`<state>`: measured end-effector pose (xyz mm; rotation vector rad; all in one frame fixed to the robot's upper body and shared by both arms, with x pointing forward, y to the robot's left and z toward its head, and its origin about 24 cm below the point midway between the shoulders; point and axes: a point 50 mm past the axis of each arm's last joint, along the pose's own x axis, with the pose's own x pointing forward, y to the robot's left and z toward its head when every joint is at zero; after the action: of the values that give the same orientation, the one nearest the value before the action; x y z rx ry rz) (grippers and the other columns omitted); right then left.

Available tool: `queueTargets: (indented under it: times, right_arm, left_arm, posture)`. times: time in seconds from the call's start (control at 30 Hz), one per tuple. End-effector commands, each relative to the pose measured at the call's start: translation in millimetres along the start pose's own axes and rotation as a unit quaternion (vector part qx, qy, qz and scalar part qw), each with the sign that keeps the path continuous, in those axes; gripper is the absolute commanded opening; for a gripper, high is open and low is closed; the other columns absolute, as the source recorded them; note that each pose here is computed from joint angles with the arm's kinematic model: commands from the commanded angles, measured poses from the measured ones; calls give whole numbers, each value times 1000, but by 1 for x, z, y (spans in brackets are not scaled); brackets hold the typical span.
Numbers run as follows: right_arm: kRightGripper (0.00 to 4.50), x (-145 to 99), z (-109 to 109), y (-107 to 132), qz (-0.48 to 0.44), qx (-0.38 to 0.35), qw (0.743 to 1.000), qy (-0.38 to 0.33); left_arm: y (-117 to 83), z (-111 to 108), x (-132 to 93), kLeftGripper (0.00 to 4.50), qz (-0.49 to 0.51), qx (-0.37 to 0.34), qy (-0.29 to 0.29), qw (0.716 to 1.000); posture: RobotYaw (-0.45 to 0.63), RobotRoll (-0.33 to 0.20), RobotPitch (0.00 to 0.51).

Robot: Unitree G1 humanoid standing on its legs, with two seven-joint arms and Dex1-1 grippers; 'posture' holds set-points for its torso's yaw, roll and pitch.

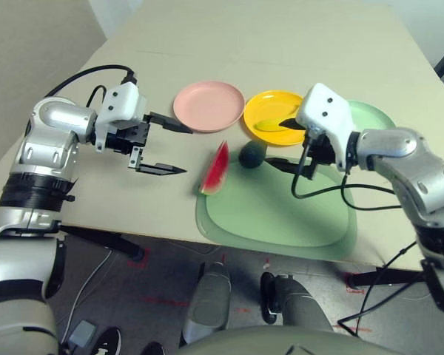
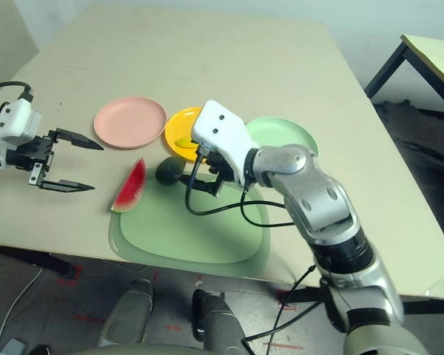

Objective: Place the fruits into color-matched plates.

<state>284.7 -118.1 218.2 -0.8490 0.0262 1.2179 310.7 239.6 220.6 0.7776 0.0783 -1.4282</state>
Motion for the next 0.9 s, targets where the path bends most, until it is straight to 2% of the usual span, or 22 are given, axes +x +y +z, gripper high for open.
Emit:
queueTargets:
  times: [0.03, 0.27, 0.53, 0.9]
  right_arm:
    - [4451, 8, -4, 5, 87, -94, 992, 3]
    - [4451, 20, -15, -8, 178, -165, 970, -6]
    - [4451, 49, -24, -41, 176, -150, 973, -9]
    - [4451, 65, -40, -44, 207, -148, 967, 14]
  left_arm:
    - [-1, -1, 1, 4500, -10, 3, 8, 1000]
    - [-4, -3, -6, 4500, -6, -2, 19, 1000]
    - [-16, -7, -18, 4500, -4, -11, 46, 999]
    - [-22, -9, -23, 4500, 1, -17, 59, 998]
  posture:
    - [254, 0, 172]
    - [284, 0, 175]
    - [337, 0, 184]
    - [367, 0, 186]
